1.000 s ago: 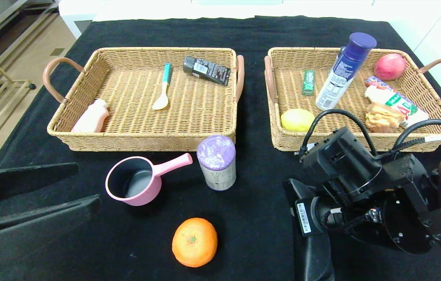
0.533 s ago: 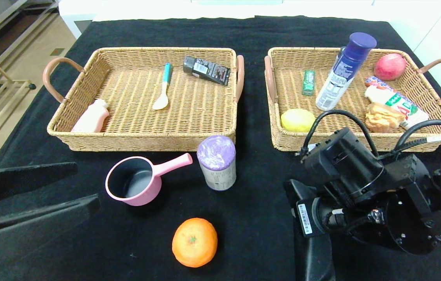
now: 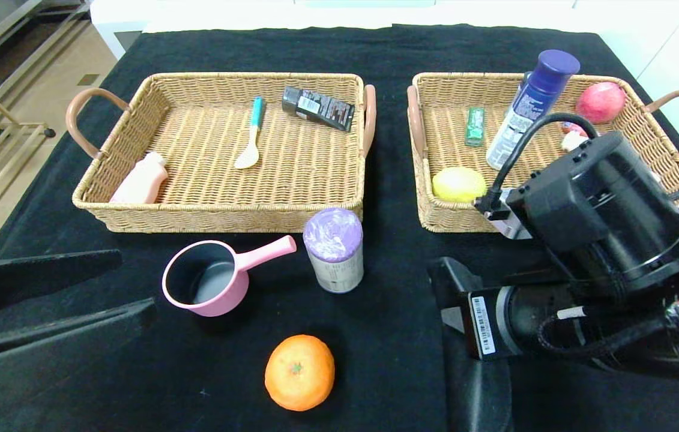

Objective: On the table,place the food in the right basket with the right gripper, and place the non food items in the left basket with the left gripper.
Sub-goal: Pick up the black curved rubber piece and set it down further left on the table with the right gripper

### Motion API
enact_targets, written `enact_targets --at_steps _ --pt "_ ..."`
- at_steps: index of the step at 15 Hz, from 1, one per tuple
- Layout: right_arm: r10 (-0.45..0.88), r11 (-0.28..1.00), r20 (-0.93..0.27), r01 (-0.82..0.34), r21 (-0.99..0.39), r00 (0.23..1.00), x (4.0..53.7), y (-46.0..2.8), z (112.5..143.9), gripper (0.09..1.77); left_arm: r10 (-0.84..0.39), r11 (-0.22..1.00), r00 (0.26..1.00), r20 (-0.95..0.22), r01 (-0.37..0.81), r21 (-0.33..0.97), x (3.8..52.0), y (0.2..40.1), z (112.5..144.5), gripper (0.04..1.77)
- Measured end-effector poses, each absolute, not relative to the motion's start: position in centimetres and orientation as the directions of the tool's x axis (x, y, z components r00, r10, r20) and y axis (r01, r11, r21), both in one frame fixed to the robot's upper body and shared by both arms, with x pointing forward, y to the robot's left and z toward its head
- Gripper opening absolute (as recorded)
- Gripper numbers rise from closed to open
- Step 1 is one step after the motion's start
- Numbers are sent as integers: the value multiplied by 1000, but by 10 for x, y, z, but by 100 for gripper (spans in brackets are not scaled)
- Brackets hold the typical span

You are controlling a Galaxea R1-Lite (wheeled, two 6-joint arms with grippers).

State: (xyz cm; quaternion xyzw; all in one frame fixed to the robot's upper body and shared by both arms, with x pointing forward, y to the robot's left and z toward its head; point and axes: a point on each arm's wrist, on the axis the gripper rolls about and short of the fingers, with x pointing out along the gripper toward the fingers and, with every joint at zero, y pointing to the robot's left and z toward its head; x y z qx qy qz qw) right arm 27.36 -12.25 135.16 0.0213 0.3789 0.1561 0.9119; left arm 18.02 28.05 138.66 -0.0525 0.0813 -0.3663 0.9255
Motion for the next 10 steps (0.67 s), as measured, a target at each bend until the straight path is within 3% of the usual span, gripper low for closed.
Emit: enact_targets --at_steps 5,10 --pt "358 930 -680 -311 197 639 280 -89 1351 82 -686 727 719 -115 669 -157 181 280 1386 172" --pt "334 941 -680 -268 205 653 295 -61 1341 82 -686 727 720 -110 669 -155 180 281 1387 172"
